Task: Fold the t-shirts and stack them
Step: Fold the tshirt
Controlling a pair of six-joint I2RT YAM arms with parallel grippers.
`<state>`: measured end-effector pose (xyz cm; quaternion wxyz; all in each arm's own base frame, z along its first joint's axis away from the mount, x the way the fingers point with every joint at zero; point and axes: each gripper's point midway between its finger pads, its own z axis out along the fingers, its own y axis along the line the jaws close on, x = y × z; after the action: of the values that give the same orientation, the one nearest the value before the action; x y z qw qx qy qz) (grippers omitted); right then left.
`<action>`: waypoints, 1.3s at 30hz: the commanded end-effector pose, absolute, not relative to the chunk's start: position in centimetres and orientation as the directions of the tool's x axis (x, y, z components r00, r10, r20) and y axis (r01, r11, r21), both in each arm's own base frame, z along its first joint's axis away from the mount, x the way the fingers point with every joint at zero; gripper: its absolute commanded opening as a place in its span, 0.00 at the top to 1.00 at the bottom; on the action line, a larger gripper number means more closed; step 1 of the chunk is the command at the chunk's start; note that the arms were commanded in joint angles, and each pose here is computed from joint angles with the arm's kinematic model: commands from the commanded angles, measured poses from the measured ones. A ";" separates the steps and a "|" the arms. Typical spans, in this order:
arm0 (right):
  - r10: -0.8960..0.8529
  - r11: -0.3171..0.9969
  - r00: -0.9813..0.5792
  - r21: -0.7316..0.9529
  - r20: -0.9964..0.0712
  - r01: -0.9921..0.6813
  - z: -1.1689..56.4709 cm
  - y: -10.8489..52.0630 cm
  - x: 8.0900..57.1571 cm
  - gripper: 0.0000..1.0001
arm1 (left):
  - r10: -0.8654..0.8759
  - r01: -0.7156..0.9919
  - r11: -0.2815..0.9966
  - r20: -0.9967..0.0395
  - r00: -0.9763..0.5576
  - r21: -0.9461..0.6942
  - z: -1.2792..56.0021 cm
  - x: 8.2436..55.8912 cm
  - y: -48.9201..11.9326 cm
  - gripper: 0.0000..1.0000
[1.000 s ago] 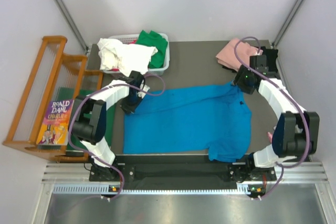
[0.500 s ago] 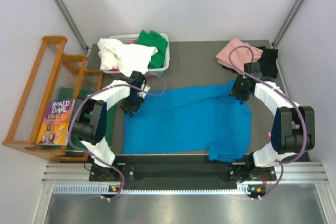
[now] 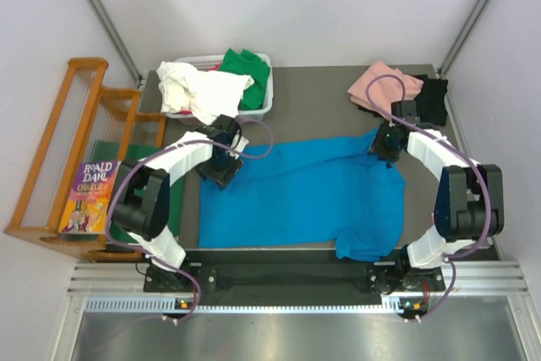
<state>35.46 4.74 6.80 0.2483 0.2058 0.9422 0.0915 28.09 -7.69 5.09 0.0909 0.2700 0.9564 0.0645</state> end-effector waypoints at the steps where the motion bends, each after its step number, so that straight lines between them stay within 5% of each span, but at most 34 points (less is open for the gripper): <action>1: 0.423 0.903 -0.765 0.301 -0.486 0.308 8.2 5.2 38.1 0.61 | 0.540 0.517 0.837 -0.123 -0.832 0.179 4.2 27.5 -7.5 0.35; 39: 0.427 0.903 -0.804 0.237 -0.414 0.358 3.3 4.7 37.4 0.67 | 0.542 0.513 0.834 -0.126 -0.831 0.206 3.1 28.7 -7.4 0.45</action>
<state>35.79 4.40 2.79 0.2092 0.2113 0.9522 0.0700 27.87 -7.17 2.95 0.0721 0.2766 0.9548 0.0810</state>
